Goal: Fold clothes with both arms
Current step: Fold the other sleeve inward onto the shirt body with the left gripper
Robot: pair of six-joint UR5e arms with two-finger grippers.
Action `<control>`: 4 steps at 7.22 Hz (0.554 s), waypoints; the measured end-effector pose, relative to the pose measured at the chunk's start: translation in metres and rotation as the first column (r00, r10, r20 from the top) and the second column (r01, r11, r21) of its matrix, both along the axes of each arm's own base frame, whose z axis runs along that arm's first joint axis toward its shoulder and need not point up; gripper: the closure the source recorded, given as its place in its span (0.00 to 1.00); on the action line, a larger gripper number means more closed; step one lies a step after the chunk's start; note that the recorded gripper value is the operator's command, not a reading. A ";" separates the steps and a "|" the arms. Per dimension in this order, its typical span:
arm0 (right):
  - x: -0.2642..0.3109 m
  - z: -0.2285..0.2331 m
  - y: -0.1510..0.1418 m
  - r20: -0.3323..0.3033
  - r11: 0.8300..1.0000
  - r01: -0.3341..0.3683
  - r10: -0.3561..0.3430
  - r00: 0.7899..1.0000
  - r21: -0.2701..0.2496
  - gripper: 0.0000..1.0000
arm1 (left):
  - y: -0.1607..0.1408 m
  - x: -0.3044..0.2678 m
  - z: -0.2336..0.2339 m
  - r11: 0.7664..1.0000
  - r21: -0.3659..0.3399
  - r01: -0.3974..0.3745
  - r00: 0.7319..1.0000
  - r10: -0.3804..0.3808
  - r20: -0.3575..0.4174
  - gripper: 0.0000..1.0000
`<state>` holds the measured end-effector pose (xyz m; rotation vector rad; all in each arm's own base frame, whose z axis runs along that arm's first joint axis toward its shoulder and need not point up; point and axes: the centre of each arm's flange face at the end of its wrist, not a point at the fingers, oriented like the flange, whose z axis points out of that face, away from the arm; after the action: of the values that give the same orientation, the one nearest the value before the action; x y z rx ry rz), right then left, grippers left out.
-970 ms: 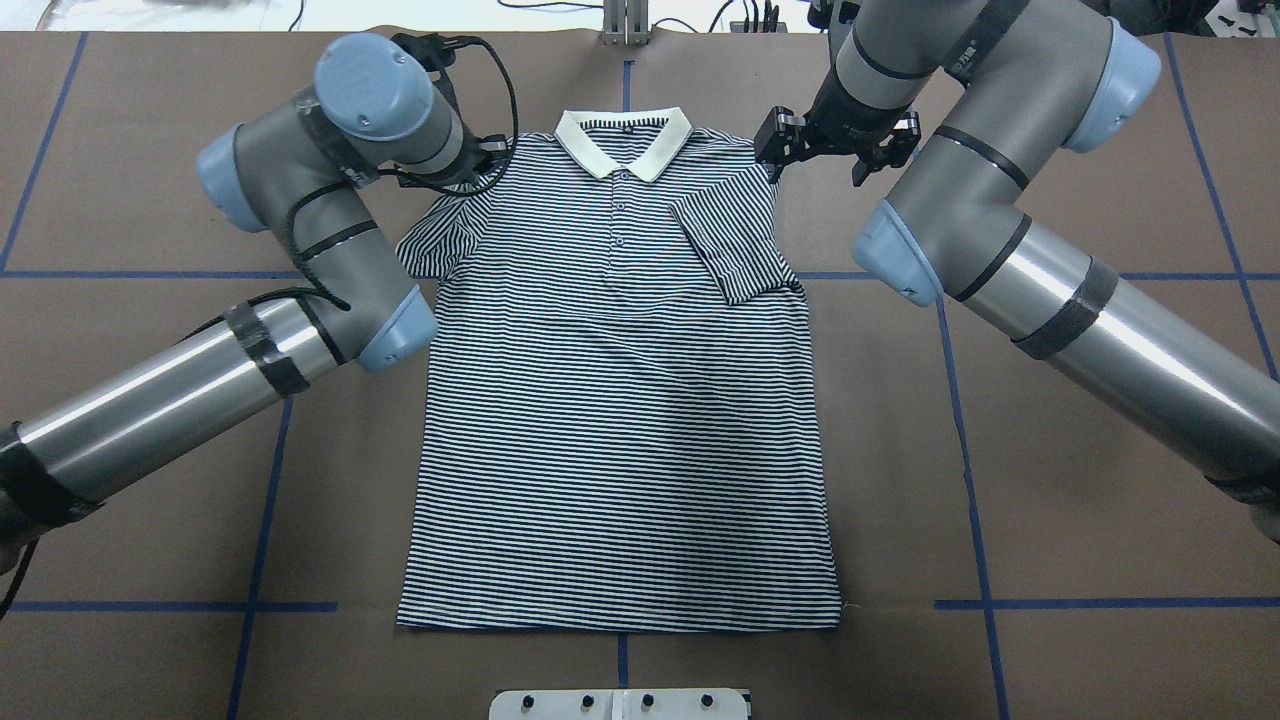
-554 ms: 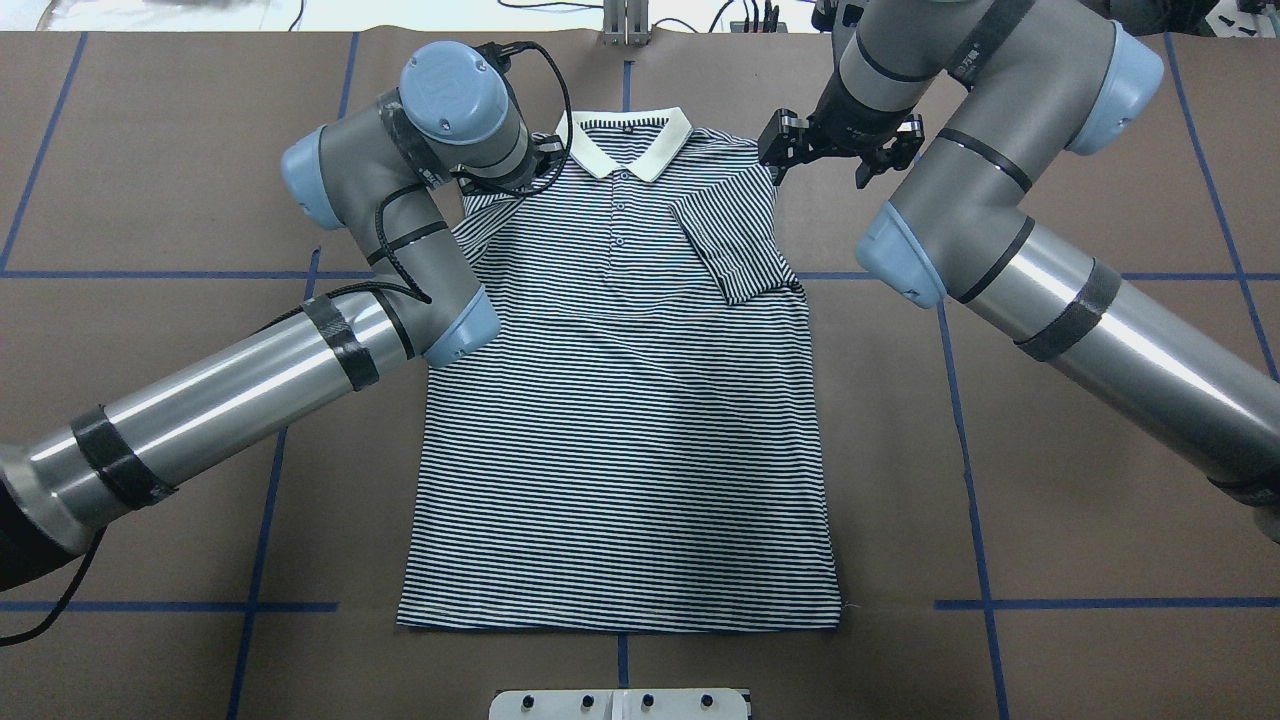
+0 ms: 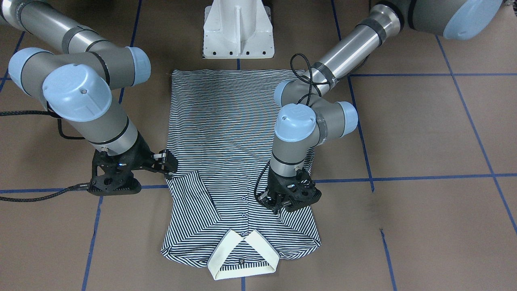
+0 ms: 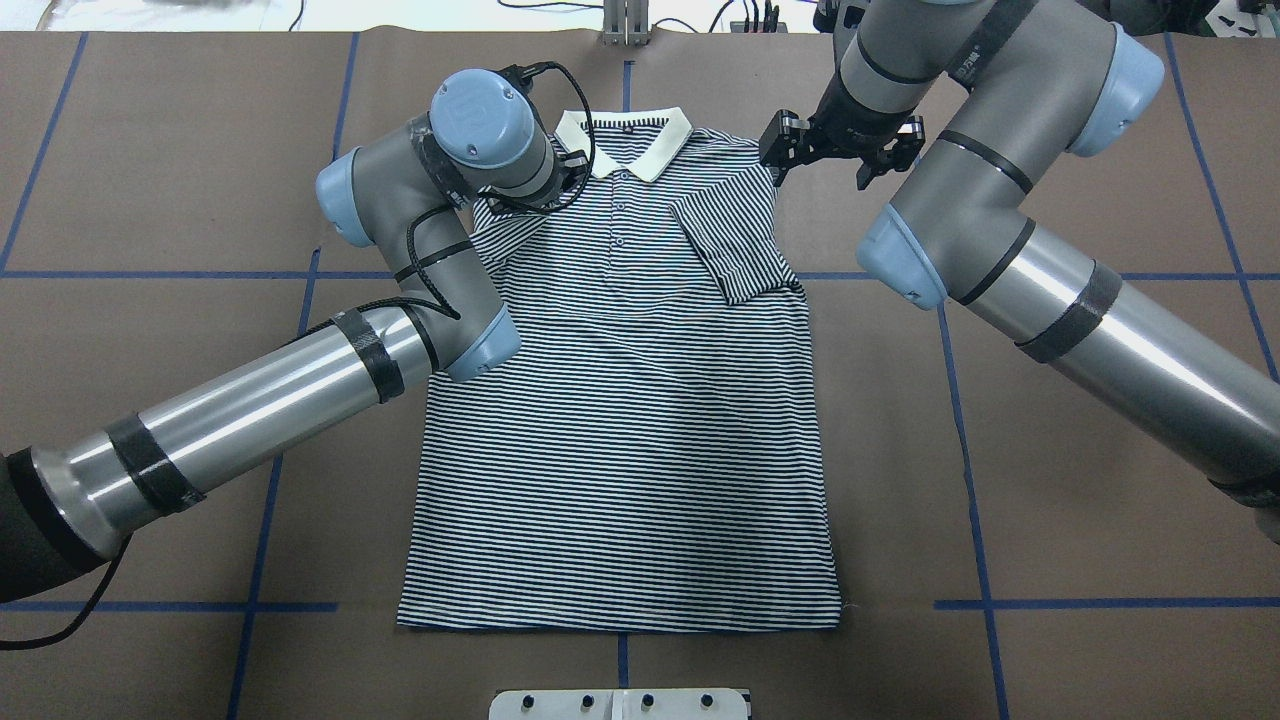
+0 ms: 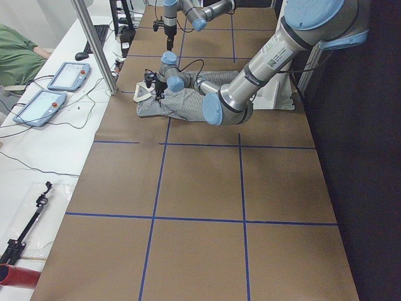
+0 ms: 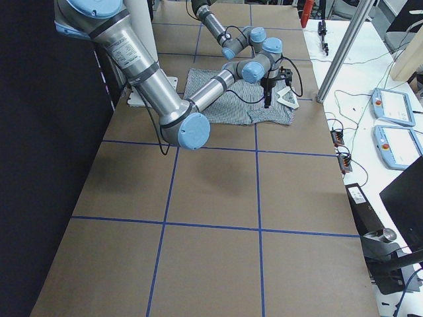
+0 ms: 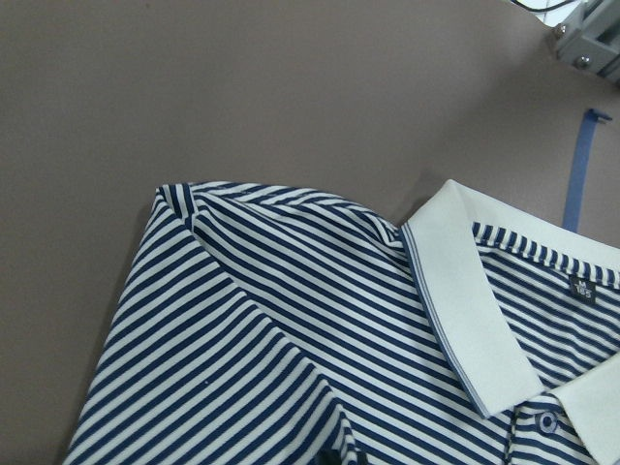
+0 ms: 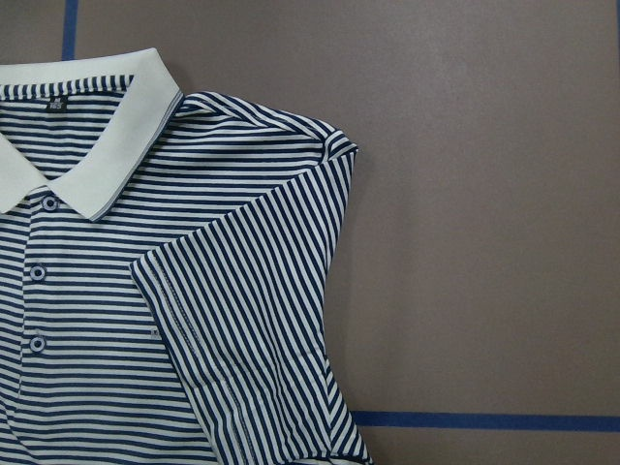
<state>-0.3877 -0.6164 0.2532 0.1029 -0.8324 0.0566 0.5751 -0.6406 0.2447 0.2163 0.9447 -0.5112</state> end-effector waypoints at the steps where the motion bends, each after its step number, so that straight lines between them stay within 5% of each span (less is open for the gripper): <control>1: 0.000 0.000 0.000 0.000 1.000 0.000 0.000 1.000 0.000 0.00 | 0.000 0.001 -0.002 1.000 0.028 -0.010 1.000 0.011 -0.014 0.00; 4: -0.001 -0.002 0.001 0.002 1.000 0.001 -0.001 1.000 0.003 0.00 | 0.010 -0.022 0.007 0.991 0.114 -0.068 0.998 0.069 -0.003 0.00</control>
<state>-0.3885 -0.6155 0.2512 0.1055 -0.8342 0.0541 0.5529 -0.6310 0.2515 0.2844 0.9855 -0.3952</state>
